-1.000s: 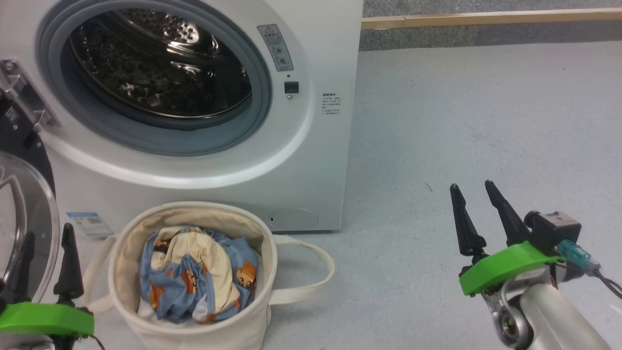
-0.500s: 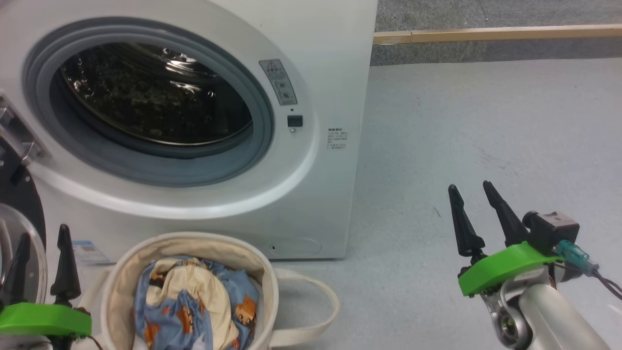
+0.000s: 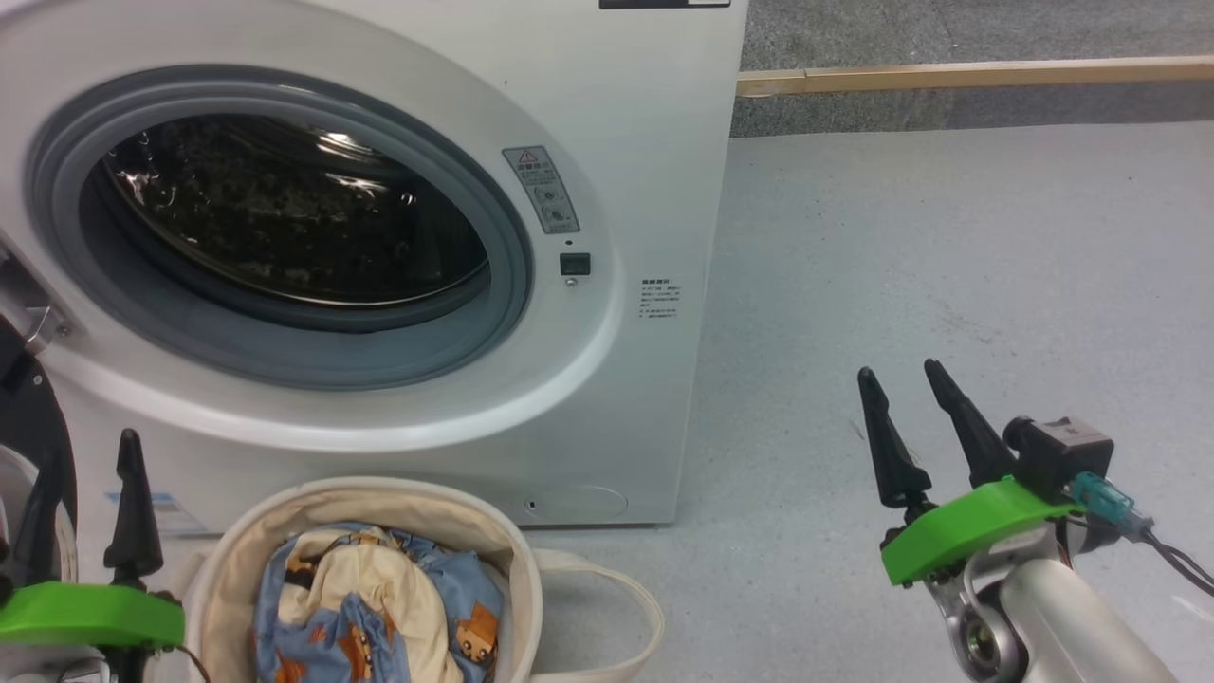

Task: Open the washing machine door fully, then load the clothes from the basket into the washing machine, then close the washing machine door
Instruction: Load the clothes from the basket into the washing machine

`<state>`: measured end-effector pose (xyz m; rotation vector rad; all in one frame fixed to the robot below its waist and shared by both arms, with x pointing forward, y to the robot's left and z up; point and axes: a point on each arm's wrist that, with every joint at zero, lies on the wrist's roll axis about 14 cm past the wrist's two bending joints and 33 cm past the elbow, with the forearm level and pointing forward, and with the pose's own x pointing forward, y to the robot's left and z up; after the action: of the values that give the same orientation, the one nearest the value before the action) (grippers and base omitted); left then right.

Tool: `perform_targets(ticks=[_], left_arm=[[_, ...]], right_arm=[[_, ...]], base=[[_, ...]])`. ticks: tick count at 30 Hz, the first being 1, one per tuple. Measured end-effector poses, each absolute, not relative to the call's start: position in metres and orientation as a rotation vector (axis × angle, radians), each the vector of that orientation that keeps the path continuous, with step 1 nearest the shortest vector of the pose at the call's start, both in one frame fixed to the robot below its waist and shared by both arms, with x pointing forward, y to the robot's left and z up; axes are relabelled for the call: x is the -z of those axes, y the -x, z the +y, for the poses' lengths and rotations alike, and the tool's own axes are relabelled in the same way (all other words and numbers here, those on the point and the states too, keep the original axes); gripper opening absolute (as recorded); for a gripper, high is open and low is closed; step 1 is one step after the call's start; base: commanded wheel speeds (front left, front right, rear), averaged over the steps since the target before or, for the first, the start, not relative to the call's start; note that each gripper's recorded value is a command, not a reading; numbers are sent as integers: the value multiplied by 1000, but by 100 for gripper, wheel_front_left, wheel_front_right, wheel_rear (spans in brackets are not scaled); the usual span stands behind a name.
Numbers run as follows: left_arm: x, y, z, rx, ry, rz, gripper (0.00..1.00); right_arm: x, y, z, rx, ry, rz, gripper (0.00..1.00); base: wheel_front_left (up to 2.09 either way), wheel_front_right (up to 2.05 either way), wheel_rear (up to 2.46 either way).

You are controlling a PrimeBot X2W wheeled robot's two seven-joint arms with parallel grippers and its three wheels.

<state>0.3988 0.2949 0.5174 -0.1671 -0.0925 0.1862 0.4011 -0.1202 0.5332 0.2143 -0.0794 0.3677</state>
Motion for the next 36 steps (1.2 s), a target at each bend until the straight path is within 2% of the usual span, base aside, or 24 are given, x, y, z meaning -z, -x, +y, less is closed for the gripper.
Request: perform_targets(ticks=[13, 21, 36], left_arm=[[-481, -401, 284, -187, 180, 17, 100], [-469, -418, 252, -115, 181, 54, 100], [-390, -438, 195, -16, 211, 306, 100]], right_arm=[[-523, -400, -111, -395, -232, -46, 100], [-518, -406, -103, -417, -247, -30, 100], [-501, -428, -106, -415, -246, 6, 100]], base=[[0, 0, 0], [0, 0, 0], [0, 0, 0]])
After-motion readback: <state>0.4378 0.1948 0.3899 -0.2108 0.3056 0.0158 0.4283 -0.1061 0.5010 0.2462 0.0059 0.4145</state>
